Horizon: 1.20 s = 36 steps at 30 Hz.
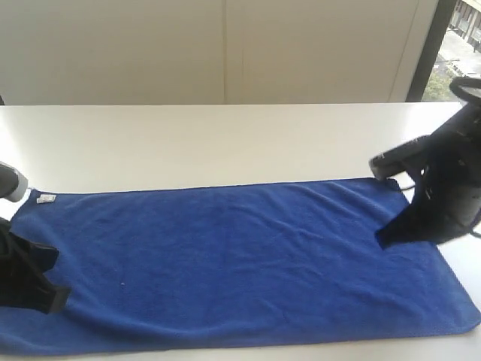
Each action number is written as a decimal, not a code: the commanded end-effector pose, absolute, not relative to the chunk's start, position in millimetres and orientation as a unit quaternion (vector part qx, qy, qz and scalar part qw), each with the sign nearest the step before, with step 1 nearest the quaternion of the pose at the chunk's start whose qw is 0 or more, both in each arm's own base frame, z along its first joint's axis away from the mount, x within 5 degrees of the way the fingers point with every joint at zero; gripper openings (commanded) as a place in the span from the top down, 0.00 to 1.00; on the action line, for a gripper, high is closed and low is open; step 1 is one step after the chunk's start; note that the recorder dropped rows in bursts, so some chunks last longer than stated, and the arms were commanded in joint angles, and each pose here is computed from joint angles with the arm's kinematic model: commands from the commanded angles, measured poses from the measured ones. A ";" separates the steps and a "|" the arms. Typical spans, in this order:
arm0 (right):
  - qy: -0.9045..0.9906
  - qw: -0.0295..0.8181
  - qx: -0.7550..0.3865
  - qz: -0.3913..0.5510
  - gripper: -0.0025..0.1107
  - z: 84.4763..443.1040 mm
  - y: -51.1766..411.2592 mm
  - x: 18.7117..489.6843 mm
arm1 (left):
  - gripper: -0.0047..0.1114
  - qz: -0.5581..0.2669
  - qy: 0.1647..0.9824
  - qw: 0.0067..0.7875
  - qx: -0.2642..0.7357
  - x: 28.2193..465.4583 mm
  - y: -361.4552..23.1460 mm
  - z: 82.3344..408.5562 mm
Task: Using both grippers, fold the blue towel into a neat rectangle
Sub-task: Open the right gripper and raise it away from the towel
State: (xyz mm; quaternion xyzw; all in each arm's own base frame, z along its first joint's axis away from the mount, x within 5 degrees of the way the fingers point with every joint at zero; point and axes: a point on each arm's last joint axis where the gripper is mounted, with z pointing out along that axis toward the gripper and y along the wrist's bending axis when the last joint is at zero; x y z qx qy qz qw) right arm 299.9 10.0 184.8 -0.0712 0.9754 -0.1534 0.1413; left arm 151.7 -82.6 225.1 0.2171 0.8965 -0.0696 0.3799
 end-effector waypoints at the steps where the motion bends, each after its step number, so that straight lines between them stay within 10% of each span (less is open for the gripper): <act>1: 0.959 0.247 -0.049 -0.132 0.98 201.1 -0.2 338.8 | 0.96 -0.075 0.904 0.369 0.201 148.6 -81.9 222.6; 15: 0.976 0.206 -0.057 -0.036 0.98 125.7 -30.9 453.5 | 0.96 -0.085 0.901 0.377 0.198 149.4 -83.6 224.0; 36: 0.979 0.183 -0.023 -0.085 0.98 103.4 -81.0 468.6 | 0.96 -0.081 0.887 0.399 0.217 151.9 -85.0 227.0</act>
